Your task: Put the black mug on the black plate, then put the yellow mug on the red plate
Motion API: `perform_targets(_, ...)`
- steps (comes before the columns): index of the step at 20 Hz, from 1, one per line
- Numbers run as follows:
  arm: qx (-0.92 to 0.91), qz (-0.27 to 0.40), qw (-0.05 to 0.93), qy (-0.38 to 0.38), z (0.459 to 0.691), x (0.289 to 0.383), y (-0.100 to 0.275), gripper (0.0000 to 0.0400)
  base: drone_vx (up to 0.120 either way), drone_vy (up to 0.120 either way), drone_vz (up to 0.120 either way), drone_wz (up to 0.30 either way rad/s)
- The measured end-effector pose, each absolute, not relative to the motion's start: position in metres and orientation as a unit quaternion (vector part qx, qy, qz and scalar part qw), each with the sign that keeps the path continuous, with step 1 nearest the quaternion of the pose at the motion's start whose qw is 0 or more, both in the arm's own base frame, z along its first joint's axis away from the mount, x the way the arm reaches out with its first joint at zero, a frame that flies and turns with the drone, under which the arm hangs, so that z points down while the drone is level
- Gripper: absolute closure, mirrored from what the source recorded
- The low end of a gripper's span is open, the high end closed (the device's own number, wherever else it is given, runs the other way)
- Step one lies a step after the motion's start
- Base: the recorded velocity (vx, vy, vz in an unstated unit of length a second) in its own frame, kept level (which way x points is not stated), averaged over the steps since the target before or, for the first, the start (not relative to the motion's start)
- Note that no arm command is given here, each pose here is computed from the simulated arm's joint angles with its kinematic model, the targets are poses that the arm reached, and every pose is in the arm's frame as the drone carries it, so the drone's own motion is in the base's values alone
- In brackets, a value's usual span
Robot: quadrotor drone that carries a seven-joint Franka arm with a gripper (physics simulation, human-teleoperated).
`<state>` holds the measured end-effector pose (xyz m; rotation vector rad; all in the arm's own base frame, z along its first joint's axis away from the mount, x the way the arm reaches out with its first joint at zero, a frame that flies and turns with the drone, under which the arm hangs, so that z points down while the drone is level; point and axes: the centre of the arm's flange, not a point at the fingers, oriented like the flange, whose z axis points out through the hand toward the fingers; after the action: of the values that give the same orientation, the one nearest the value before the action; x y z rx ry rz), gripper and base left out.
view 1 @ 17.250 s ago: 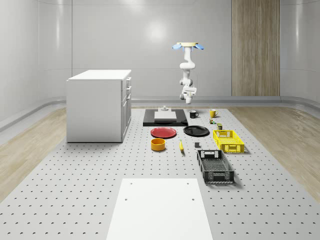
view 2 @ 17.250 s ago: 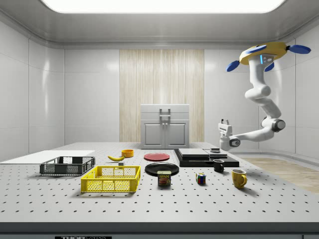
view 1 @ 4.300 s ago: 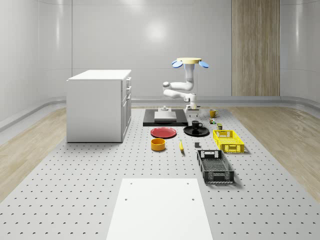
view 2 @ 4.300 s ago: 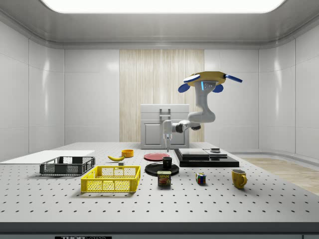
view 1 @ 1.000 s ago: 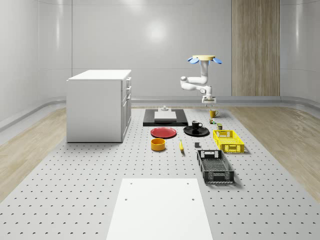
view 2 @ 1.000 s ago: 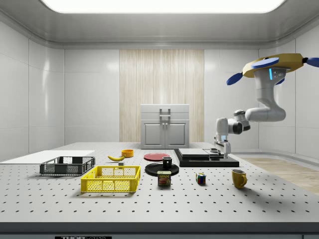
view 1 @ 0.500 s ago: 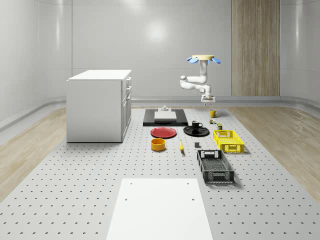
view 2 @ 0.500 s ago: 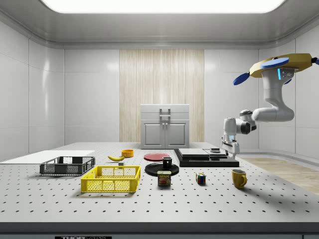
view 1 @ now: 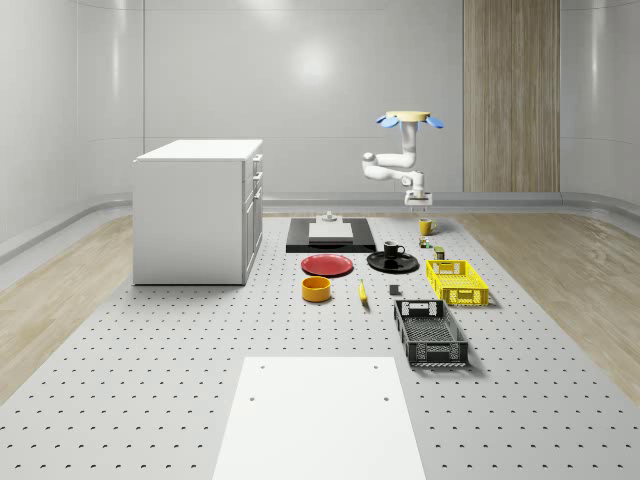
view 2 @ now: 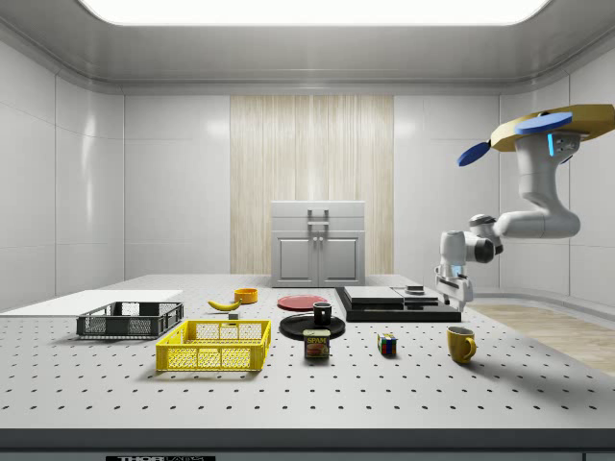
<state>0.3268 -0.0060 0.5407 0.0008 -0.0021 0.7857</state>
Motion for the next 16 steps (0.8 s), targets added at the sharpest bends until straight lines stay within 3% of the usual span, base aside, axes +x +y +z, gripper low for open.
perform_targets(6,0.0,0.383,0.924,-0.001,0.541,0.3268,-0.006,0.0,0.0,0.0,-0.1,0.0)
perform_targets(16,0.0,0.383,0.924,-0.001,0.562,0.3267,-0.012,0.0,0.0,0.0,0.0,0.0)
